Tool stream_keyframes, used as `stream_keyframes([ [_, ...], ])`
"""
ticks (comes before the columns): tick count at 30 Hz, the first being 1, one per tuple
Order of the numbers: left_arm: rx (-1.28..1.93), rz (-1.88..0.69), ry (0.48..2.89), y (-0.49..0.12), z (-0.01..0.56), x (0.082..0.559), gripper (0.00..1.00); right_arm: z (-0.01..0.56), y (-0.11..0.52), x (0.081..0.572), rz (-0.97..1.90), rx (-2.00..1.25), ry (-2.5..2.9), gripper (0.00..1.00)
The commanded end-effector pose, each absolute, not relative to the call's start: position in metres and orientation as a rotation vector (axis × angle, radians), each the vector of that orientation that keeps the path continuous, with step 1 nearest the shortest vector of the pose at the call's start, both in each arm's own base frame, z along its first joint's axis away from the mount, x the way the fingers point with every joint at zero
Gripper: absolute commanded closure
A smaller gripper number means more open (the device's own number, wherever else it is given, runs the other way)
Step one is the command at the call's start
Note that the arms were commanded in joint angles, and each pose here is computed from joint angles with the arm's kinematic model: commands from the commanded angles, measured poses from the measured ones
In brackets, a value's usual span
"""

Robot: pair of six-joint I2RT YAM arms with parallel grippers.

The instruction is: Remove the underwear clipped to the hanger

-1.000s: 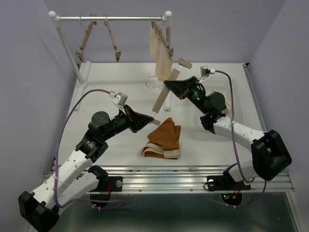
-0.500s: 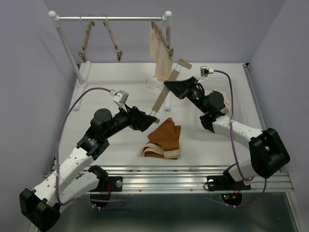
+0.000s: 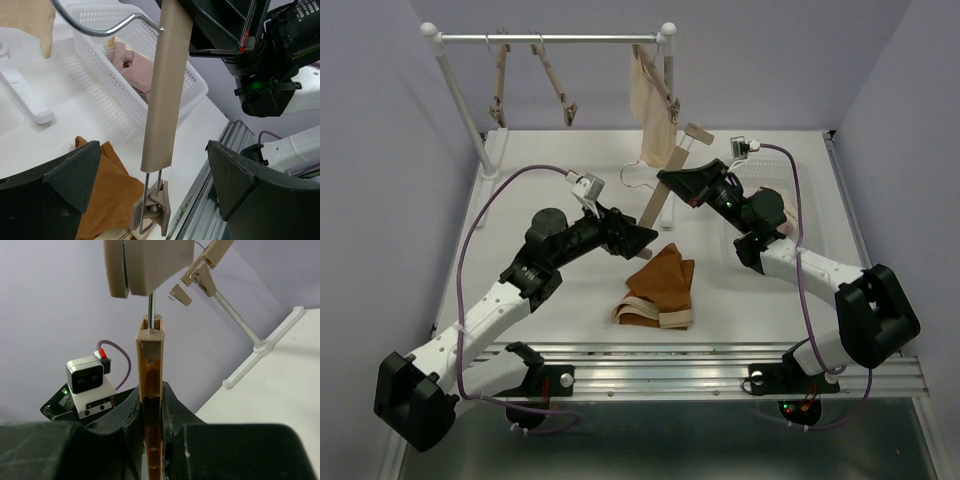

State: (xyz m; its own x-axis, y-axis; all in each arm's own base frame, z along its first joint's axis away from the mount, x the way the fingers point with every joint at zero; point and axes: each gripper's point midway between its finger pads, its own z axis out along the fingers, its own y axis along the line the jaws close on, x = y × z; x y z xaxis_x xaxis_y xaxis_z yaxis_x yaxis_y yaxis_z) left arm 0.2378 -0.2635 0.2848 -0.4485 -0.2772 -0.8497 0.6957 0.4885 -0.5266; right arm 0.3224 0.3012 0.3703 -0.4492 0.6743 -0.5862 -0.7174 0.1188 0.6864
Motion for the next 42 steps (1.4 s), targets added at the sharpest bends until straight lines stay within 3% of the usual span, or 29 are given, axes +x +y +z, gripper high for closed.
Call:
stream_keyframes([
  [1, 0.466, -1.227, 1.493, -0.277, 0.335, 0.237, 0.01, 0.411, 0.295, 0.311, 1.617, -0.108, 1.134, 0.99],
  [3, 0.479, -1.236, 1.488, -0.280, 0.335, 0.239, 0.03, 0.412, 0.295, 0.310, 1.617, -0.113, 1.135, 0.99],
  [9, 0.490, -1.238, 1.466, -0.284, 0.340, 0.242, 0.26, 0.411, 0.296, 0.310, 1.621, -0.115, 1.142, 0.99],
  [11, 0.525, -1.258, 1.459, -0.288, 0.341, 0.238, 0.42, 0.411, 0.297, 0.310, 1.617, -0.117, 1.143, 0.99],
  [13, 0.556, -1.276, 1.465, -0.291, 0.338, 0.236, 0.51, 0.413, 0.295, 0.311, 1.609, -0.113, 1.138, 0.99],
  [17, 0.586, -1.304, 1.470, -0.295, 0.335, 0.231, 0.60, 0.416, 0.294, 0.309, 1.606, -0.116, 1.128, 0.99],
  [21, 0.583, -1.307, 1.476, -0.294, 0.333, 0.230, 0.88, 0.417, 0.290, 0.311, 1.601, -0.105, 1.127, 0.99],
  [22, 0.576, -1.310, 1.477, -0.294, 0.334, 0.230, 1.00, 0.417, 0.291, 0.309, 1.604, -0.113, 1.128, 0.99],
  [26, 0.515, -1.275, 1.473, -0.288, 0.337, 0.237, 1.00, 0.412, 0.290, 0.308, 1.604, -0.107, 1.143, 0.99],
  [28, 0.477, -1.251, 1.476, -0.283, 0.339, 0.239, 1.00, 0.410, 0.288, 0.309, 1.596, -0.093, 1.152, 0.87],
  [29, 0.440, -1.220, 1.497, -0.278, 0.338, 0.243, 1.00, 0.409, 0.286, 0.309, 1.578, -0.081, 1.157, 0.67],
  [31, 0.408, -1.175, 1.514, -0.272, 0.337, 0.248, 1.00, 0.405, 0.281, 0.315, 1.539, -0.058, 1.172, 0.60],
  [42, 0.284, -0.939, 1.684, -0.226, 0.317, 0.245, 1.00, 0.391, 0.274, 0.320, 1.439, -0.036, 1.247, 0.00],
])
